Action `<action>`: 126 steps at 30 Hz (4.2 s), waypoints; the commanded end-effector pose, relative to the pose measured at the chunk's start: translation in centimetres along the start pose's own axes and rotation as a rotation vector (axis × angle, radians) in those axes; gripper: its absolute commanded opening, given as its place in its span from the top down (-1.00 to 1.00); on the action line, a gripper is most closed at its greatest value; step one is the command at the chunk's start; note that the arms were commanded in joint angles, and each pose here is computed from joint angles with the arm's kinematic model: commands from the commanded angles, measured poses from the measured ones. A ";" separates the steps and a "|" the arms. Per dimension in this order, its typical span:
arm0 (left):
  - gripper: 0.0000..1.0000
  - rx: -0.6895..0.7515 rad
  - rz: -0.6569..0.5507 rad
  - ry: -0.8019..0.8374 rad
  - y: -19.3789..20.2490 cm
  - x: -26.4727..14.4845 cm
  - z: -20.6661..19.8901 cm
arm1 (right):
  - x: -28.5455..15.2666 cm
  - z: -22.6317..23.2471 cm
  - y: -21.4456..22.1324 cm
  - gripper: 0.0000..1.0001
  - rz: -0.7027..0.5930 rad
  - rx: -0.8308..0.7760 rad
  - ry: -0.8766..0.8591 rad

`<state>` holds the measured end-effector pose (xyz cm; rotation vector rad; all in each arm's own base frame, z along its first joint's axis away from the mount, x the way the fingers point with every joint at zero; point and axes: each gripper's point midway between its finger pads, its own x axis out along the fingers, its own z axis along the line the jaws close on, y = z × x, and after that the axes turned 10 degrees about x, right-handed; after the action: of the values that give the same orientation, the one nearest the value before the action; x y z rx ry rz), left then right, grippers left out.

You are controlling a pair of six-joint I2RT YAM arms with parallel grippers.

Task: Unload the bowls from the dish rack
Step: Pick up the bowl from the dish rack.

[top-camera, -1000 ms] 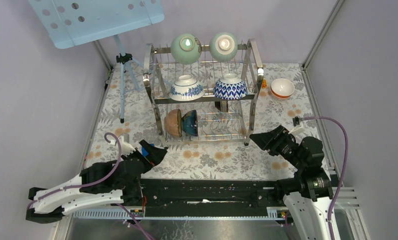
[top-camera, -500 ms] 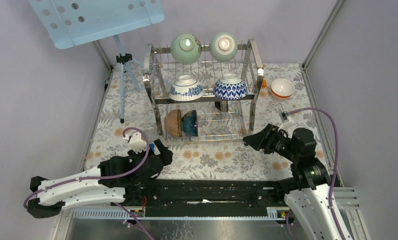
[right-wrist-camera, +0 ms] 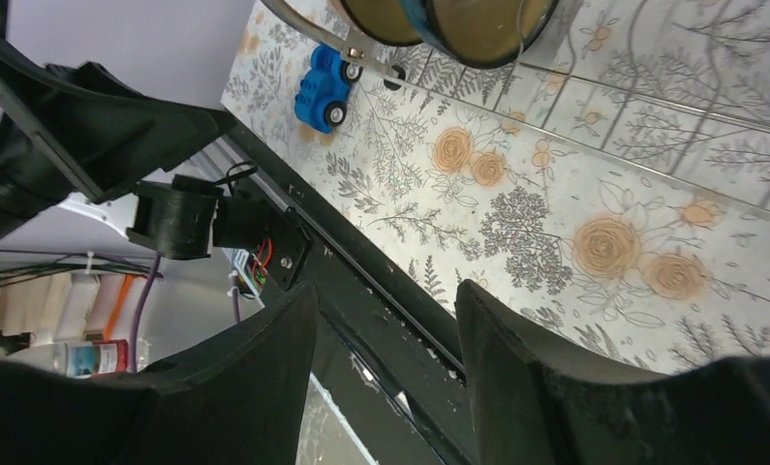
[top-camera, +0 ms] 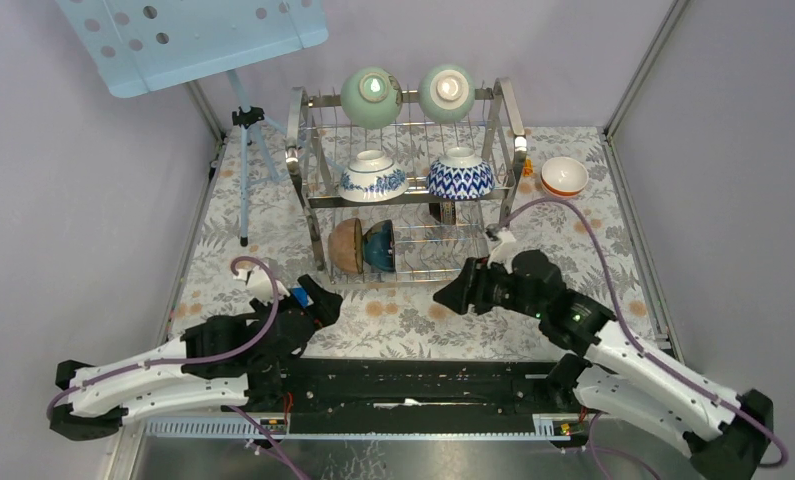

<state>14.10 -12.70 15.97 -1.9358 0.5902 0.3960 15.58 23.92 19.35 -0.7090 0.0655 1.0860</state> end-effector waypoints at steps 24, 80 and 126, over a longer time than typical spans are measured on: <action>-0.98 -0.029 -0.078 0.011 -1.2 -0.1 1.3 | 12.9 4.6 -4.2 -0.21 -0.473 -0.006 -0.150; -0.98 0.050 -0.026 -0.080 1.0 1.2 2.0 | 17.7 -2.0 -1.0 0.05 -0.170 -0.342 -0.439; -0.97 0.031 -0.027 -0.088 1.1 1.2 2.4 | 18.1 0.0 -2.4 1.00 -0.191 -0.209 -0.576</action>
<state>14.23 -11.31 13.30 -1.8654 0.5312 0.4558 26.54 37.50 12.34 -0.6126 -0.5545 1.0720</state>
